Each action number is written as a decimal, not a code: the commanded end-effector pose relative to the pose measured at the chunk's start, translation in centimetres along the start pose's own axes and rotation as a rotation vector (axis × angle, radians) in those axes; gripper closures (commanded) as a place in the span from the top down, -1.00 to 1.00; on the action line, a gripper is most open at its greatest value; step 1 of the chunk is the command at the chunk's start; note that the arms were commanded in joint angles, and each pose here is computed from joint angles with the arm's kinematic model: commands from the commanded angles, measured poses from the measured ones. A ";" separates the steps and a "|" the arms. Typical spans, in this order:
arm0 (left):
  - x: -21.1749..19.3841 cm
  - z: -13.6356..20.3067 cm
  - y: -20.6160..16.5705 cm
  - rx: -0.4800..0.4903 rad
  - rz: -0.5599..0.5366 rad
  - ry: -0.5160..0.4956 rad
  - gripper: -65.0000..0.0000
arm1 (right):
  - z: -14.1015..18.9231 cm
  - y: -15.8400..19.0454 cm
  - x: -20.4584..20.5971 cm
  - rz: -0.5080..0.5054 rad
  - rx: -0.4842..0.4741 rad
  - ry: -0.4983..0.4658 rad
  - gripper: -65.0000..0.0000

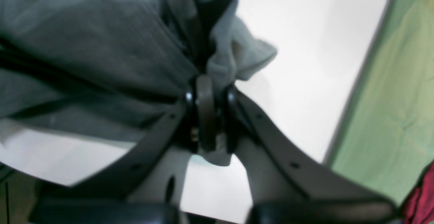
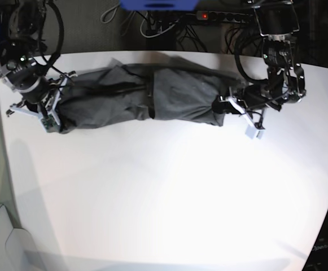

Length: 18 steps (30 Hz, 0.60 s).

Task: Layout the t-shirt on the table in an organized manner, then fold the t-shirt properly

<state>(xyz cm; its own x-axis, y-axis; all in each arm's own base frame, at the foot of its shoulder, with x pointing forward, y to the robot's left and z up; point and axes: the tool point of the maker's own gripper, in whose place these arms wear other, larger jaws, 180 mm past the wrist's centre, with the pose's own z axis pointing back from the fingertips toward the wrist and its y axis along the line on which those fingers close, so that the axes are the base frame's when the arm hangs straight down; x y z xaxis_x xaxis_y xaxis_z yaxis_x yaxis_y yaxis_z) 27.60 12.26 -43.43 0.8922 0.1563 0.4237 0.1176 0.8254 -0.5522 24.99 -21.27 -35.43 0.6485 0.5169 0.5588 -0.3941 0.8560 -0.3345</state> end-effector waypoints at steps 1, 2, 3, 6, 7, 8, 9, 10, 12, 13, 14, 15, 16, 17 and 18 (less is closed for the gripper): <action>-0.7 0.3 1.1 0.052 -0.018 0.045 -0.99 | 0.3 -0.6 0.4 0.002 -0.016 -0.020 -1.00; -0.7 0.3 1.1 0.052 -0.018 0.045 -0.99 | 0.2 -0.5 0.2 0.001 -0.014 -0.013 -1.00; -0.7 0.3 1.1 0.052 -0.018 0.045 -0.99 | 0.1 -0.5 0.0 0.000 -0.012 -0.006 -1.00; -0.6 0.3 1.0 0.051 -0.018 0.044 -0.99 | 0.0 -0.5 -1.5 0.004 -0.007 0.068 -1.00; -0.6 0.3 1.0 0.051 -0.018 0.044 -0.99 | 0.0 -0.5 -1.8 0.012 -0.006 0.085 -0.96; -0.6 0.3 1.0 0.051 -0.018 0.044 -0.99 | 0.0 -0.6 -2.2 0.017 -0.007 0.104 -0.89; -0.6 0.3 1.0 0.050 -0.018 0.043 -0.99 | -0.1 -0.5 -2.6 0.016 -0.001 0.121 -0.80; -0.6 0.3 1.0 0.049 -0.017 0.043 -0.99 | -0.2 -0.6 -2.8 0.016 0.000 0.129 -0.67; -0.6 0.3 1.0 0.049 -0.017 0.043 -0.99 | -0.2 -0.6 -2.9 0.017 0.000 0.131 -0.39; -0.6 0.3 1.0 0.049 -0.017 0.043 -0.99 | -0.1 -0.6 -2.9 0.016 -0.001 0.131 -0.25; -0.6 0.3 1.0 0.049 -0.017 0.043 -0.99 | -0.1 -0.7 -2.9 0.015 -0.002 0.132 -0.12; -0.6 0.3 1.0 0.049 -0.017 0.043 -0.99 | -0.1 -0.7 -3.0 0.014 -0.003 0.132 -0.01; -0.6 0.3 1.0 0.049 -0.017 0.043 -0.99 | -0.1 -0.7 -2.9 0.016 -0.003 0.132 0.09; -0.6 0.3 1.0 0.049 -0.017 0.043 -0.99 | -0.1 -0.7 -3.0 0.017 -0.003 0.134 0.18; -0.6 0.3 1.0 0.049 -0.017 0.043 -0.99 | -0.1 -0.9 -3.0 0.022 -0.007 0.136 0.27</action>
<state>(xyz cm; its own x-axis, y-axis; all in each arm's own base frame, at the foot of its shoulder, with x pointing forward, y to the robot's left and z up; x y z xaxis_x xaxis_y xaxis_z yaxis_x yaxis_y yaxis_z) 27.63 12.27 -43.41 0.8919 0.1565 0.4243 0.1178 0.8254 -0.5521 22.75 -23.25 -37.85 0.7400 0.5237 0.4221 -0.4143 0.8493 -0.3272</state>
